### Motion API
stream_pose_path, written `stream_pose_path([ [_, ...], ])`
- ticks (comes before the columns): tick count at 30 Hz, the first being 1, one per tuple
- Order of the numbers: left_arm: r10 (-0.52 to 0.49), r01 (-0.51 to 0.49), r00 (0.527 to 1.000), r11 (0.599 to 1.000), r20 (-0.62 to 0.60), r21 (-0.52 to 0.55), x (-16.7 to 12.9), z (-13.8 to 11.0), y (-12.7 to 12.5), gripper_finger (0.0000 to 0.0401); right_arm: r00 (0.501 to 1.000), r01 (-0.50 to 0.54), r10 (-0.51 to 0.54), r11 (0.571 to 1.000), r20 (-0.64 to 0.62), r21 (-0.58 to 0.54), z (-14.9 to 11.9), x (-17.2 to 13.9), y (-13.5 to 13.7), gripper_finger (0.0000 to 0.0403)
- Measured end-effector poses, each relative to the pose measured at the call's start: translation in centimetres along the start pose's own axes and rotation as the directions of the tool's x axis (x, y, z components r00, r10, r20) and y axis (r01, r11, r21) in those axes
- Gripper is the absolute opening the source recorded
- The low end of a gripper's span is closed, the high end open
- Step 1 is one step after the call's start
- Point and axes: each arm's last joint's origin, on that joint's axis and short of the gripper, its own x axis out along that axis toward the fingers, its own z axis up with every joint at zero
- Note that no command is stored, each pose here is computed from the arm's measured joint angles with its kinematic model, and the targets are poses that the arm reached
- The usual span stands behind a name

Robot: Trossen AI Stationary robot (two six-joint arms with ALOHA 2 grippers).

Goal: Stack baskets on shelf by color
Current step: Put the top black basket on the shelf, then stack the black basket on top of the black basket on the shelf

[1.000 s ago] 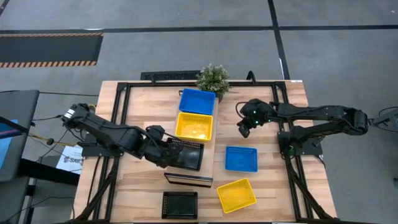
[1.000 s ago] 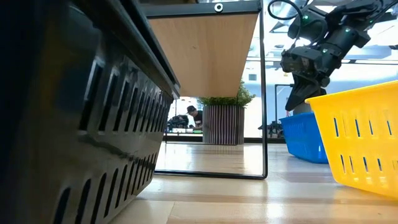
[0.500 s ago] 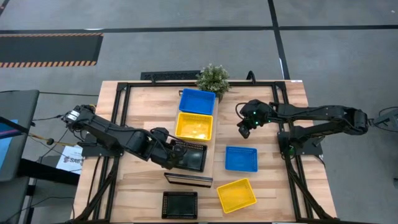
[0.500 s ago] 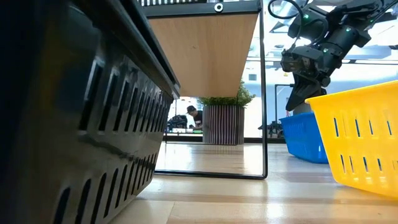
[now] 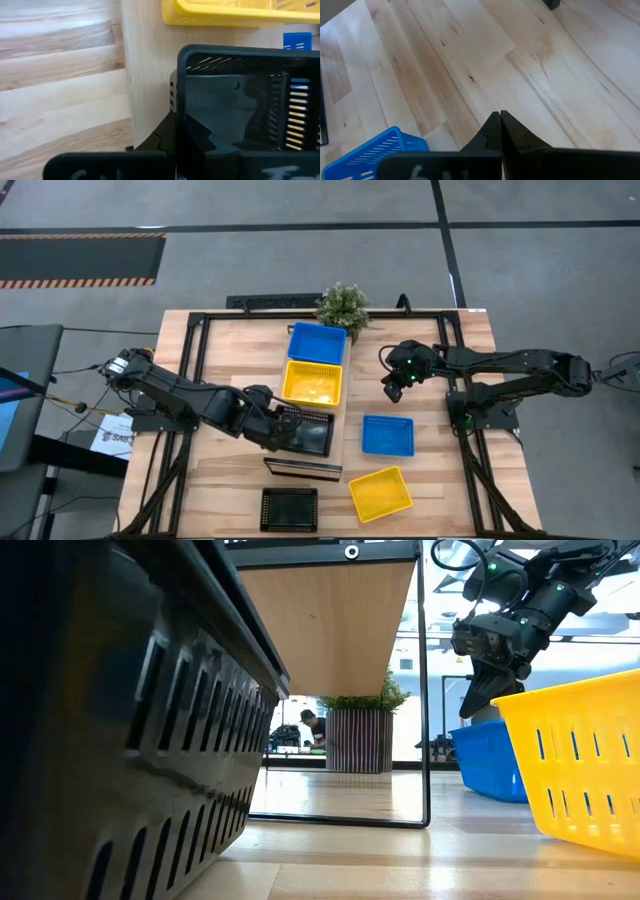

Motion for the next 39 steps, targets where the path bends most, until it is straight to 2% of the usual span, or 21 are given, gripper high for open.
stream_pose_path([
  [5, 0.008, -0.008, 1.000, 1.000, -0.012, -0.001, 0.6, -0.2, -0.3, 0.0001, 1.000, 0.000, 0.000, 1.000, 0.000, 0.000, 0.0, 0.0, 0.0, 0.0007],
  [9, 0.013, -0.013, 1.000, 1.000, -0.008, 0.001, 0.8, -0.3, -0.4, 0.0017, 1.000, 0.001, -0.001, 1.000, -0.001, 0.000, 0.0, 0.0, 0.0, 0.0007],
  [22, 0.008, -0.008, 0.999, 1.000, 0.050, 0.001, 0.9, 0.4, -0.5, 0.0122, 1.000, 0.001, -0.001, 1.000, -0.002, -0.003, 0.0, 0.0, 0.0, 0.0007],
  [32, 0.023, -0.030, 0.997, 0.994, 0.070, 0.109, -2.6, 1.8, 0.5, 0.0162, 1.000, -0.001, 0.001, 1.000, 0.002, -0.003, 0.0, 0.0, 0.0, 0.0007],
  [39, 0.053, -0.060, 0.996, 0.993, 0.073, 0.102, -5.0, 3.0, 2.5, 0.0163, 1.000, -0.002, 0.002, 1.000, 0.005, 0.001, 0.0, 0.0, 0.0, 0.0007],
])
